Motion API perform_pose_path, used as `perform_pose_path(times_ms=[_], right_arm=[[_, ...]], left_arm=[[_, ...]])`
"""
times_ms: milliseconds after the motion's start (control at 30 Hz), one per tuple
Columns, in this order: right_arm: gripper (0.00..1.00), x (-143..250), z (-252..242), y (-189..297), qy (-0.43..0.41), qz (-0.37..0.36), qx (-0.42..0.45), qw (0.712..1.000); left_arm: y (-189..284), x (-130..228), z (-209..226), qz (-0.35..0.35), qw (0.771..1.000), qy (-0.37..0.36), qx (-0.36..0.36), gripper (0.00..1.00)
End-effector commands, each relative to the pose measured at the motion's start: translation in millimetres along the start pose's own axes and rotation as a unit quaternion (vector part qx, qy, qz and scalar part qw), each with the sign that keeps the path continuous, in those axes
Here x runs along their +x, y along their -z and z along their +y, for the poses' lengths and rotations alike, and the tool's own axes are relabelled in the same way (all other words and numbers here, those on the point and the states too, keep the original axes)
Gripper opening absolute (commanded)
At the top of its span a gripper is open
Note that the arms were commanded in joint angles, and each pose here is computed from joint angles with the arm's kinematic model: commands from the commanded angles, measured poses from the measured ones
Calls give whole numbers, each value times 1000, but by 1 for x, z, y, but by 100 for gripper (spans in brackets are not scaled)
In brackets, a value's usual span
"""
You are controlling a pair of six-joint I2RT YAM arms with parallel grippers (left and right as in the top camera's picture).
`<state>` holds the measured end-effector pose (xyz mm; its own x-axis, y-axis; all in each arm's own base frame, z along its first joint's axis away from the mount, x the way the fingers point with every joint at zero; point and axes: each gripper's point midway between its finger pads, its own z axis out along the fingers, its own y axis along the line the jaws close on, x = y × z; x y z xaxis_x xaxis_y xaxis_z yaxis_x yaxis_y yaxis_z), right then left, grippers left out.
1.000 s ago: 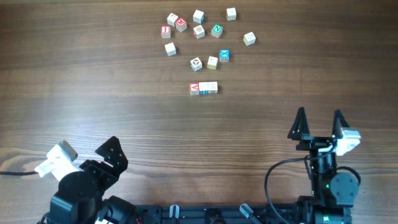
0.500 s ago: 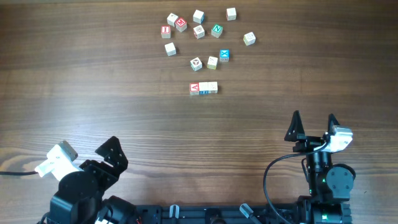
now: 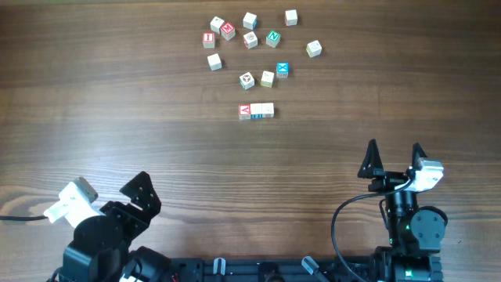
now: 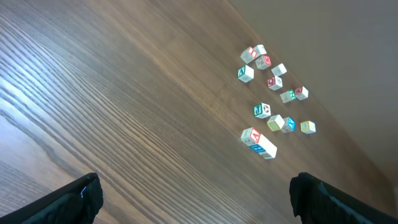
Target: Form a horizontal line
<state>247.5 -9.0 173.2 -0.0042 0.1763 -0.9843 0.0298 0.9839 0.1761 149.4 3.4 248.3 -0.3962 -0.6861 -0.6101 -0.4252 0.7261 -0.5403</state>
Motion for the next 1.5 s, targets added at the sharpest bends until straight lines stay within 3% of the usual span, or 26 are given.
perform_pose_path(times_ms=[0,100,267,333,467,633,767,933,1467], right_arm=[[100,-2,1,1,9,-6,-5,1000],[100,-2,1,1,9,-6,-5,1000],[100,-2,1,1,9,-6,-5,1000],[100,-2,1,1,9,-6,-5,1000],[100,-2,1,1,9,-6,-5,1000],[100,-2,1,1,9,-6,-5,1000],[100,-2,1,1,9,-6,-5,1000],[100,-2,1,1,9,-6,-5,1000],[100,-2,1,1,9,-6,-5,1000]], left_arm=[[0,0,1,-2,1000,-6,-1,100],[0,-6,11,-22,999,-25,-26,100],[-15,-20,16,-75,996,4,-47,100],[-26,-21,14,-86,995,-22,-45,100],[-48,-24,-1,-127,988,-88,17,100],[-70,-28,-8,-201,970,-93,99,100],[-88,-29,0,-239,961,-83,117,100],[-101,-24,4,-277,944,-124,127,100],[-132,14,12,-239,929,-254,125,100]])
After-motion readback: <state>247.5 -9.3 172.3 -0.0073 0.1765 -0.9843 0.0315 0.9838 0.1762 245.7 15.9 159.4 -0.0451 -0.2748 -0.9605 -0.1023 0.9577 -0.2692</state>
